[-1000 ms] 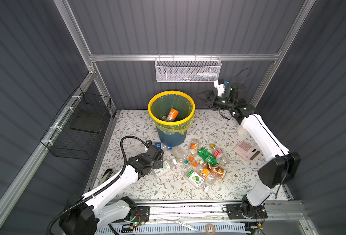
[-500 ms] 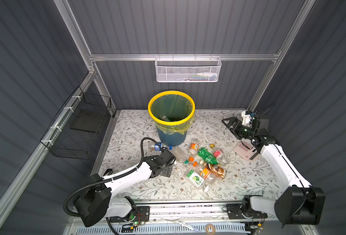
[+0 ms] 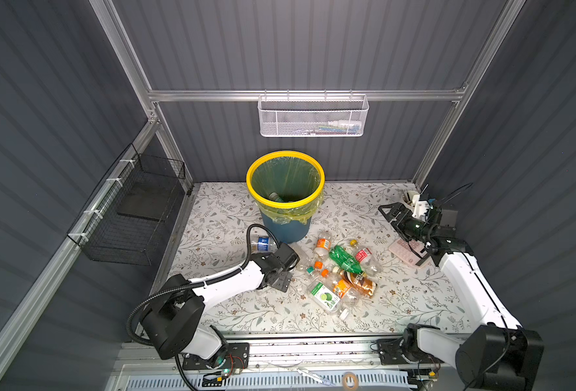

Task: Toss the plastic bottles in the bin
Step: 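Lower the left gripper onto the clear white-capped bottle while the right gripper withdraws, then lift the white-capped bottle over the bin and open the left gripper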

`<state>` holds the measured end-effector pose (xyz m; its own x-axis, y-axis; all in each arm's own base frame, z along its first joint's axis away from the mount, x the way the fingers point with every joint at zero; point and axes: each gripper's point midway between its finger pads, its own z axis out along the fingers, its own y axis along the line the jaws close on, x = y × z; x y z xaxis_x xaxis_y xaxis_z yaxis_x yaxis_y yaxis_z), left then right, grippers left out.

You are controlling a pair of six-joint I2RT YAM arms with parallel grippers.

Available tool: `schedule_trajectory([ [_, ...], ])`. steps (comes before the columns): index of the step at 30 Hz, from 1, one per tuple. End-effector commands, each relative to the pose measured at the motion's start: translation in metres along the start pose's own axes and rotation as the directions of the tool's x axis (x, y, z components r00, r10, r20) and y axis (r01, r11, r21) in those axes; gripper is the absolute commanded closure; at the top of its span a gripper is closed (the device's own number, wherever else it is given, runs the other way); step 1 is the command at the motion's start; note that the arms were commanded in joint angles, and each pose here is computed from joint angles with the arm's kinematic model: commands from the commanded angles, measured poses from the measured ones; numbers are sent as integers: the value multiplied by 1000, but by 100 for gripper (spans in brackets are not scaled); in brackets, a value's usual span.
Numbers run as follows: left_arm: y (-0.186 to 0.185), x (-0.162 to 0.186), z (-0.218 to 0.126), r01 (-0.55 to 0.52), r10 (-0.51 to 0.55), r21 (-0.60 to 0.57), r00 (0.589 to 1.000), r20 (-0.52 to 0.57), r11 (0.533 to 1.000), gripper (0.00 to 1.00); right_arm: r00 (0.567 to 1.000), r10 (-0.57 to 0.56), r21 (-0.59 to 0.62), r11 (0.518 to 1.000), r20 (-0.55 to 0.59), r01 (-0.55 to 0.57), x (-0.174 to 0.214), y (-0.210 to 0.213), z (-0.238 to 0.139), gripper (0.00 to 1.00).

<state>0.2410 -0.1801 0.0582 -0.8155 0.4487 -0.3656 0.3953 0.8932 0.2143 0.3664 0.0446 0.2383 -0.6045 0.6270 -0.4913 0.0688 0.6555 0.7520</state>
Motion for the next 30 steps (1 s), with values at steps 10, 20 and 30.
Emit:
schedule_trajectory([
  [10, -12, 8, 13, -54, 60, 83, 996, -67, 995, 2, 1000, 24, -8, 1000, -5, -24, 3, -10, 3, 1],
  [20, -21, 32, 15, 25, -4, 155, 991, -132, 988, 23, 999, 35, -5, 999, 9, -35, 4, -19, -4, 1],
  [30, -19, 33, 5, 96, -76, 164, 989, -124, 982, 44, 999, 51, -17, 999, 5, -51, 4, -24, -3, 1],
])
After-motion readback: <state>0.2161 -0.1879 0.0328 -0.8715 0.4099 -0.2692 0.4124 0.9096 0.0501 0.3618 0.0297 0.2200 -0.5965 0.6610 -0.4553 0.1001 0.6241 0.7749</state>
